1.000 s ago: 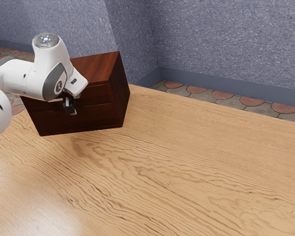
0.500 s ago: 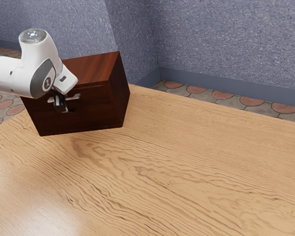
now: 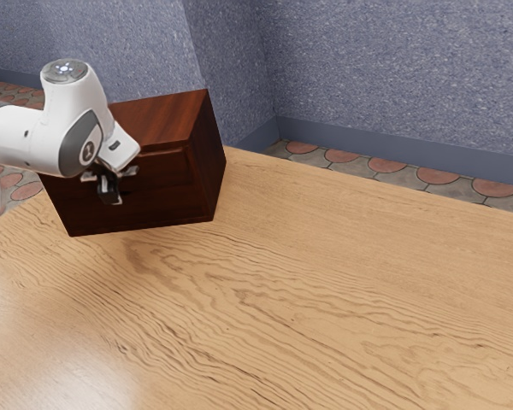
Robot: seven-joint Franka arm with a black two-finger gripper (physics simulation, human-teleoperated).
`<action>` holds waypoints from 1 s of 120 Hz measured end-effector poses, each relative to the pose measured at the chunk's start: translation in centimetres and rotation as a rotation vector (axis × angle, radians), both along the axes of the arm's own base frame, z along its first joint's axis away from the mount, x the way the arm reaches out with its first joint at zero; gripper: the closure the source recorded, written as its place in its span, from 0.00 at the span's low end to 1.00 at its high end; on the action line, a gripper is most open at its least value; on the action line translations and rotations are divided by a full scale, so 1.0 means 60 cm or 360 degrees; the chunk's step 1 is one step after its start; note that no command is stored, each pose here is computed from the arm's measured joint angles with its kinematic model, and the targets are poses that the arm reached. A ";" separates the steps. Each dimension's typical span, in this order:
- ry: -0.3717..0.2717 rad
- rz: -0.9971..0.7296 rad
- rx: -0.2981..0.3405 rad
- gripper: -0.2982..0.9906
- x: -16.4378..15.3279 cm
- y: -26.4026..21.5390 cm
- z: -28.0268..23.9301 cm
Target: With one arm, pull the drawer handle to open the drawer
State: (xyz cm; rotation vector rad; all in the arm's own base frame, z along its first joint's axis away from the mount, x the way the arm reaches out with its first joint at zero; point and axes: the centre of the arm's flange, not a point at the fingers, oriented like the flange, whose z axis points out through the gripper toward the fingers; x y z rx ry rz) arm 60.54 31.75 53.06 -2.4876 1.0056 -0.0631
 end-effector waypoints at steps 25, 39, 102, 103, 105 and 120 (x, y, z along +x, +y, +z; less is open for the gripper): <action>-0.0024 0.0001 -0.0013 0.58 -0.015 -0.002 0.029; -0.0046 0.0003 -0.0024 0.48 -0.033 -0.003 0.046; -0.0057 0.0005 -0.0114 0.47 -0.098 -0.025 0.033; -0.0056 0.0004 -0.0116 0.46 -0.099 -0.026 0.033; -0.0056 0.0003 -0.0119 0.46 -0.102 -0.028 0.033; -0.0049 -0.0004 -0.0140 0.42 -0.121 -0.038 0.028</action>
